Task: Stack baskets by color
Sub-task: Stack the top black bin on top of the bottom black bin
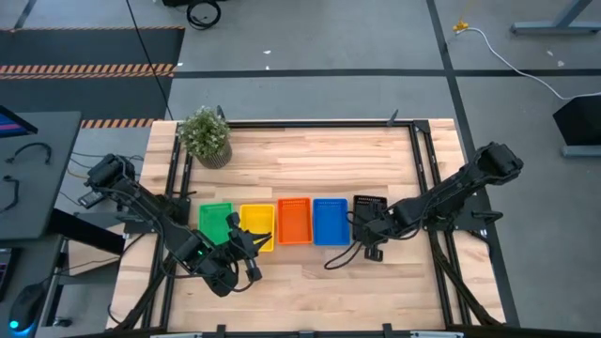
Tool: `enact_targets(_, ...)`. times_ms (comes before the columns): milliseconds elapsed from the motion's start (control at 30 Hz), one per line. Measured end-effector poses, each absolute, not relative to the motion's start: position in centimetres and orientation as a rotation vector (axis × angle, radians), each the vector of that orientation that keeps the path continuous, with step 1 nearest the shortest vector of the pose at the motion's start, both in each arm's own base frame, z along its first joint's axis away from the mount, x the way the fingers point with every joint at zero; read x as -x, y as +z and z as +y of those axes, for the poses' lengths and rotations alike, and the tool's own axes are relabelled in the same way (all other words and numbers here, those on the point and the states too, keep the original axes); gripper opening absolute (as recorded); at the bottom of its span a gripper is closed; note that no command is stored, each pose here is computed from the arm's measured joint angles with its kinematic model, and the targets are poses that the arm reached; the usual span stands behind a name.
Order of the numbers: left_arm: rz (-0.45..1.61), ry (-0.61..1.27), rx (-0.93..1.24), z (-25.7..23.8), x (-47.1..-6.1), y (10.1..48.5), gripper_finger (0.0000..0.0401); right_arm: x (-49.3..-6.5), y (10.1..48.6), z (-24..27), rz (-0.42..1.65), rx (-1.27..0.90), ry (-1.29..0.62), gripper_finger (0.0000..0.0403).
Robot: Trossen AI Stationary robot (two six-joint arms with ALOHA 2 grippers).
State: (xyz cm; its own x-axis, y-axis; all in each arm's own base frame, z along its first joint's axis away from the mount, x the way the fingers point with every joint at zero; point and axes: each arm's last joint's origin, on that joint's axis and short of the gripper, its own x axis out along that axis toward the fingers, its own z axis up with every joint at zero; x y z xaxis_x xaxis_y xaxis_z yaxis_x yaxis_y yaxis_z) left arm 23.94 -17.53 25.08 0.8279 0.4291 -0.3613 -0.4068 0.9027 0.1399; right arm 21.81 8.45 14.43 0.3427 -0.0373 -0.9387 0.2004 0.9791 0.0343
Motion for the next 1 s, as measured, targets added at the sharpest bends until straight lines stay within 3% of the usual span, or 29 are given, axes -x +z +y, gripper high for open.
enact_targets(467,0.393,0.443,-0.052,-17.6,-24.0,25.1,0.0019,-21.1,14.9,10.1,1.193,-0.035,-0.019,0.0002)
enact_targets(700,0.391,0.443,-0.05,-17.6,-24.0,25.1,0.0012,-22.1,15.7,8.7,1.07,-0.213,-0.216,0.0001)
enact_targets(1000,0.394,0.437,-0.041,-17.6,-24.0,25.1,0.0019,-22.8,15.2,9.5,1.08,-0.112,-0.017,0.0001)
